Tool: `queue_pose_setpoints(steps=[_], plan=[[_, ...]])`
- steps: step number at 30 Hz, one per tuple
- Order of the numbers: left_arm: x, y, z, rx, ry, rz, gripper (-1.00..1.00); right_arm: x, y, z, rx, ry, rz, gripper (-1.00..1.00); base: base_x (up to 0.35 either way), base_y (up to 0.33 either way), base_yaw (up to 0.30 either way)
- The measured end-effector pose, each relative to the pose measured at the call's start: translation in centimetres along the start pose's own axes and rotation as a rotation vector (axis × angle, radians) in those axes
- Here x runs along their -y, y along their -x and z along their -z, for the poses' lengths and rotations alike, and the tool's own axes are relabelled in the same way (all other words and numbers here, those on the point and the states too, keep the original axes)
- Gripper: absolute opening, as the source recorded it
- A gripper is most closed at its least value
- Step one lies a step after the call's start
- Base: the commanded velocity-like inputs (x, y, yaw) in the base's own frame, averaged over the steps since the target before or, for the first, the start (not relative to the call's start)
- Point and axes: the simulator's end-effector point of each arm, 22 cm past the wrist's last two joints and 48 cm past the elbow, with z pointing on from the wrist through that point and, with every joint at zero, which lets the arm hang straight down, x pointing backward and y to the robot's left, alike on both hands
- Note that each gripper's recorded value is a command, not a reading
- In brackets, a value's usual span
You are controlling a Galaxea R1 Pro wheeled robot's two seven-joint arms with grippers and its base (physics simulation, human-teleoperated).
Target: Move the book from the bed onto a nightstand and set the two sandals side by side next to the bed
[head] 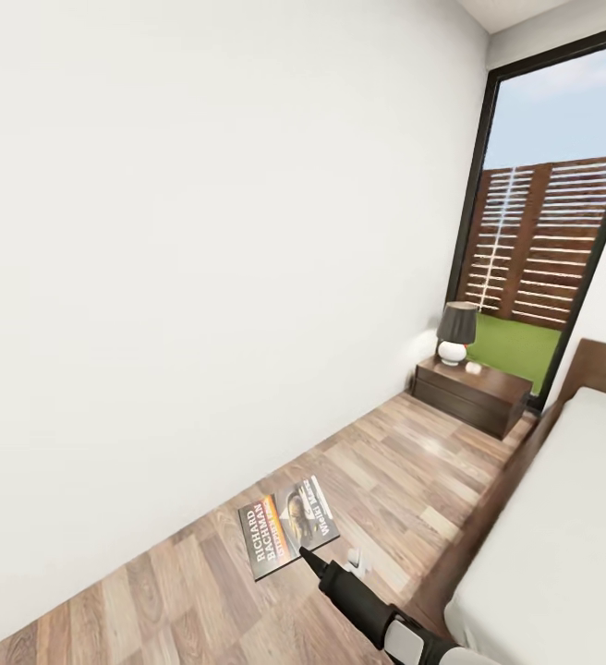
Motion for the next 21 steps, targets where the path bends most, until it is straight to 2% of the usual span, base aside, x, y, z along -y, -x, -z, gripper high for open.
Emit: queue_pose_setpoints(steps=[11, 21], plan=[[0.00, 0.02, 0.00, 0.000, 0.000, 0.000, 1.00, 0.00, -0.03, 0.01, -0.001, 0.000, 0.001, -1.00, 0.227, 0.217, 0.000], [0.02, 0.00, 0.01, 0.000, 0.000, 0.000, 1.00, -0.06, -0.14, -0.03, -0.004, 0.001, 0.001, -1.00, 0.289, 0.162, -0.028]])
